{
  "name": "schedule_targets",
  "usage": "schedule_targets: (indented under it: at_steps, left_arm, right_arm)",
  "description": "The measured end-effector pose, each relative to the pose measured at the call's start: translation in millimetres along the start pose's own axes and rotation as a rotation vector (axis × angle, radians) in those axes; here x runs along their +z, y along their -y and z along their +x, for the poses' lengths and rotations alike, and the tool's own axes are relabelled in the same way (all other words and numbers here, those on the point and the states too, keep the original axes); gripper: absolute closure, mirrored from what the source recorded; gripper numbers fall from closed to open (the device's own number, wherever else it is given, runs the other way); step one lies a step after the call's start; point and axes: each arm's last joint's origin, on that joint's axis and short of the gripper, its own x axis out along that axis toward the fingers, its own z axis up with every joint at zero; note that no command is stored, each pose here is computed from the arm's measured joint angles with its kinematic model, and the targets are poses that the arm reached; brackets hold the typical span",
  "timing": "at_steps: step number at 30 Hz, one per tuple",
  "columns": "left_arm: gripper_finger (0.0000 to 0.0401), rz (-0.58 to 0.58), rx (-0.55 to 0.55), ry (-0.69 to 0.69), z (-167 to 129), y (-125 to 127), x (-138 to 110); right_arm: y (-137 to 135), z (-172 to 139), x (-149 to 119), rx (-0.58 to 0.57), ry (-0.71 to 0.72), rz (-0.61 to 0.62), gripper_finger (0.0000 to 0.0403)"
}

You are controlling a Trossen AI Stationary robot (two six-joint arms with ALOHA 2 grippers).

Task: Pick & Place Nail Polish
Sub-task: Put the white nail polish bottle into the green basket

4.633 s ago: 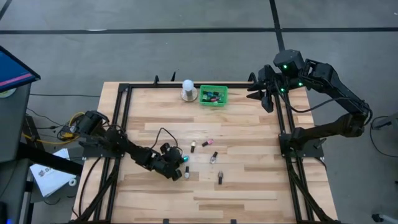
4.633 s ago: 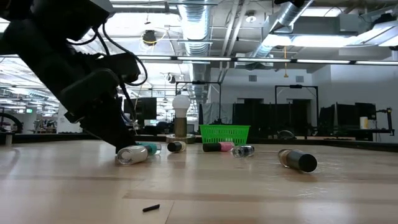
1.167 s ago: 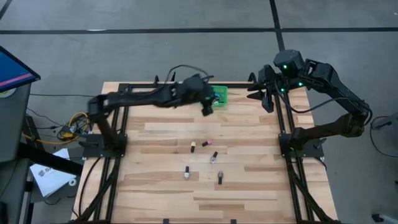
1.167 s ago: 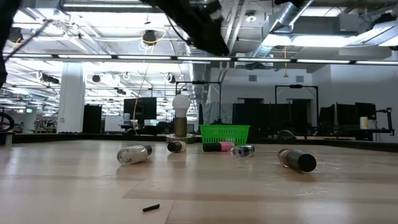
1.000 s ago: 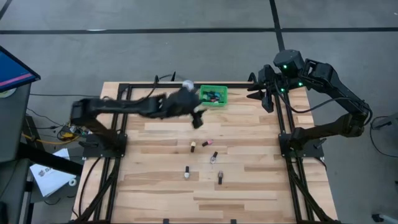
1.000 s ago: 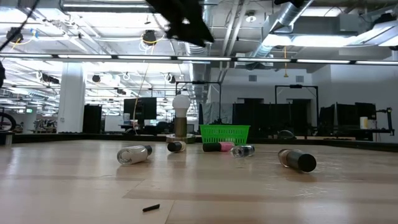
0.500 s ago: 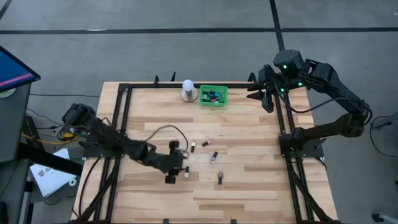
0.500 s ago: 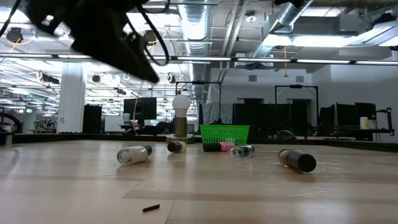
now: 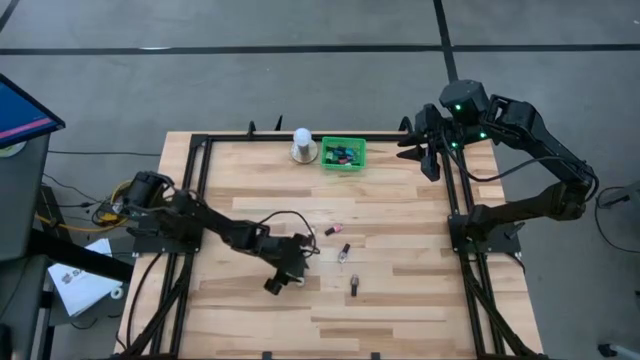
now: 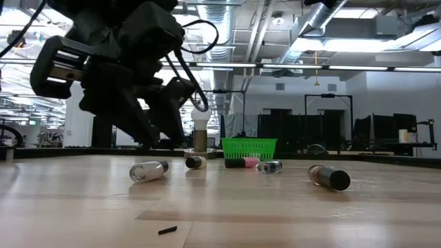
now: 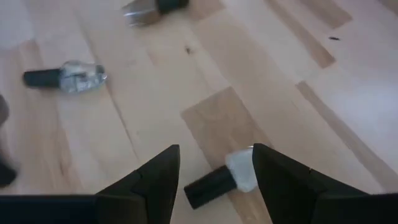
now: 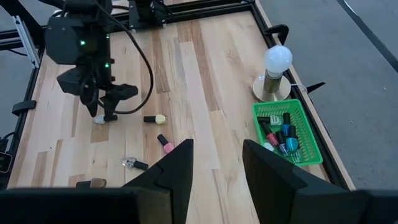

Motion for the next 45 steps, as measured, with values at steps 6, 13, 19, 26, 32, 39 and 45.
schedule_targets:
  at_steps: [6,13,19,26,32,39,45]
  left_arm:
    - [0.0203,0.085,-0.147,0.05,-1.1,-3.4,-0.5]
    - [0.0204,0.218,-0.139,0.051,3.6,-9.8,-5.1]
    - [0.0204,0.19,-0.196,0.051,15.4,-16.9,-14.8]
    - [0.0204,0.239,-0.254,0.064,21.2,-14.8,-18.4]
    - [0.0206,0.256,-0.253,0.042,23.9,-16.8,-23.0]
    - [0.0231,0.212,-0.283,0.009,36.6,-15.4,-31.8]
    - [0.0263,0.186,-0.275,0.003,37.2,-16.0,-32.5]
  right_arm:
    - [0.0,0.0,0.0,0.0,0.0,0.0,0.0272]
    - [0.0,0.0,-0.1,0.0,-0.001,0.0,0.0272]
    - [-0.1,0.0,-0.7,0.001,-0.008,0.004,0.0272]
    - [-0.2,0.0,-1.3,0.002,-0.013,0.006,0.0272]
    - [-0.2,0.0,-1.3,0.002,-0.013,0.006,0.0272]
    - [-0.4,0.0,-2.3,0.004,-0.023,0.019,0.0272]
    - [-0.4,0.0,-2.3,0.004,-0.023,0.024,0.0272]
